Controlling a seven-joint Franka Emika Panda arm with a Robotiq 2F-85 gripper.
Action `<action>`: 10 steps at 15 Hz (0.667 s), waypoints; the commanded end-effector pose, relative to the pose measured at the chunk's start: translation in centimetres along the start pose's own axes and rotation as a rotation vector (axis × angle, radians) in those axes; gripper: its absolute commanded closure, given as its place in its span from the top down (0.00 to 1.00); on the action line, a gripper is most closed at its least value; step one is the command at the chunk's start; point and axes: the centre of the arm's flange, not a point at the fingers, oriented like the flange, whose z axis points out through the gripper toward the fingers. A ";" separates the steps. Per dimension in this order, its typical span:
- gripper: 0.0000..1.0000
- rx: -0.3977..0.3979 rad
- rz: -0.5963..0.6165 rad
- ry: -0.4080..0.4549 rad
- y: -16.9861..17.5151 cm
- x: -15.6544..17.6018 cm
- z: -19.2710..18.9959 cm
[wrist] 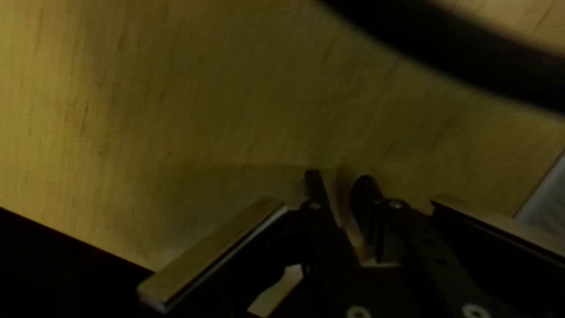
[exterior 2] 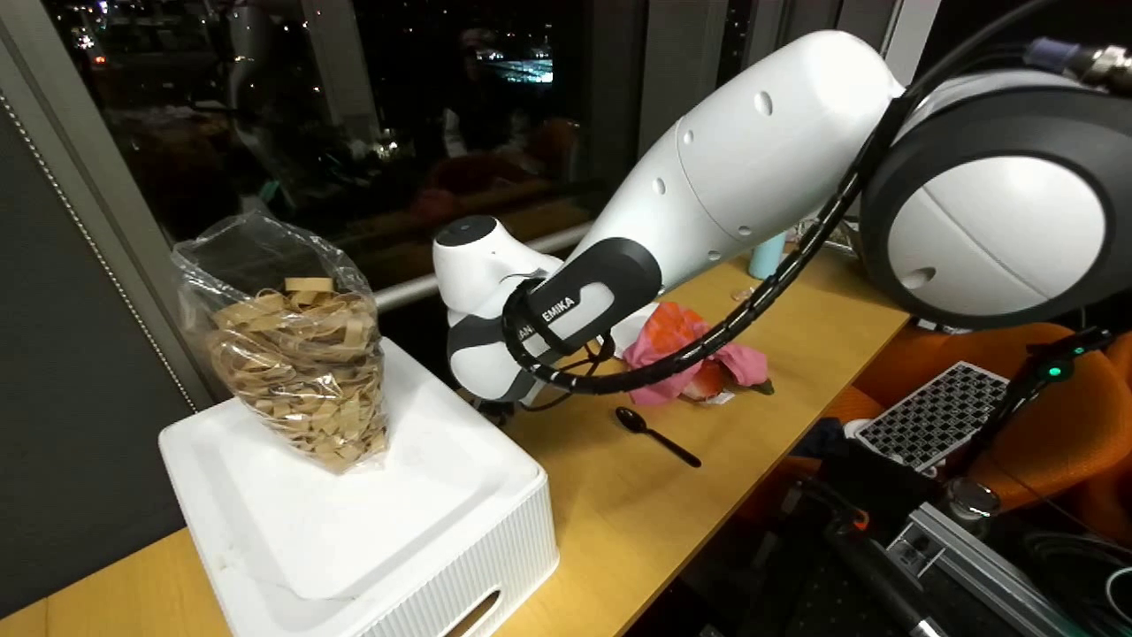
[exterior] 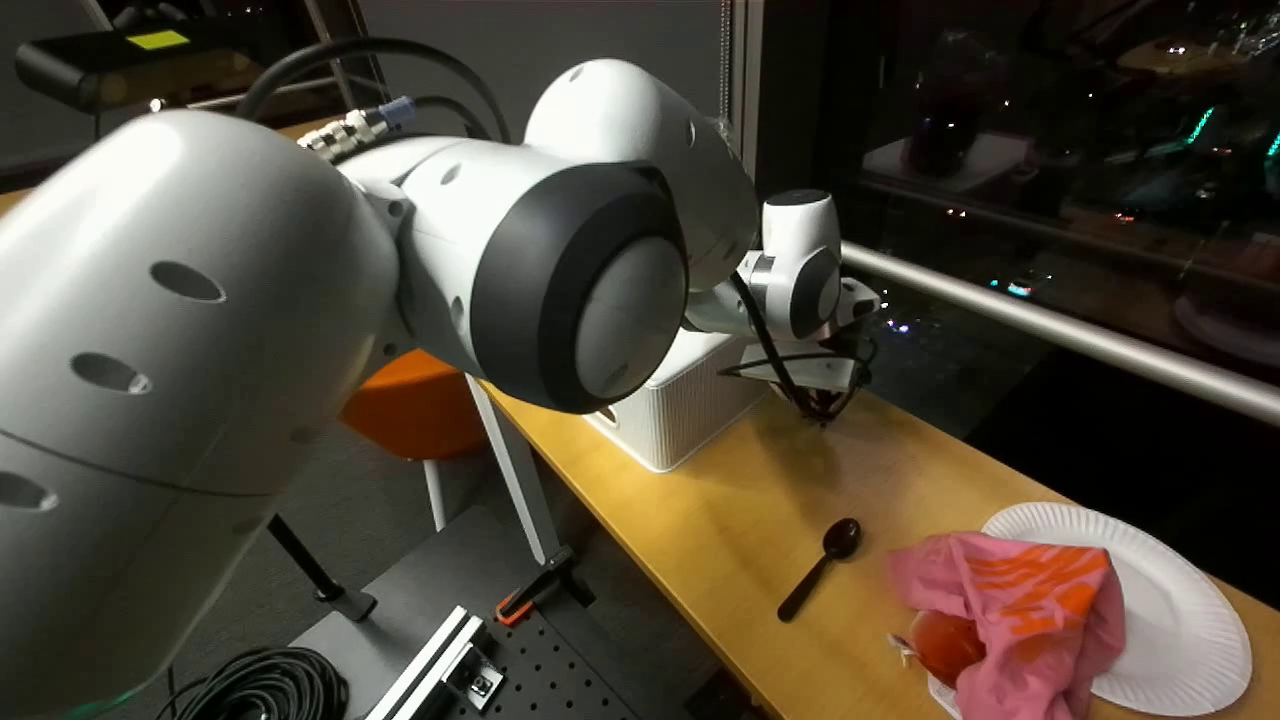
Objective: Pick the three brown rubber bands from the table and put them in the clear rubber band bag one by one
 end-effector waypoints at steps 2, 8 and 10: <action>0.00 -0.009 0.043 0.007 1.3 0.4 0.0; 0.00 -0.073 0.105 -0.027 3.1 -2.2 -8.6; 0.00 -0.085 0.114 -0.067 3.6 -2.6 -12.3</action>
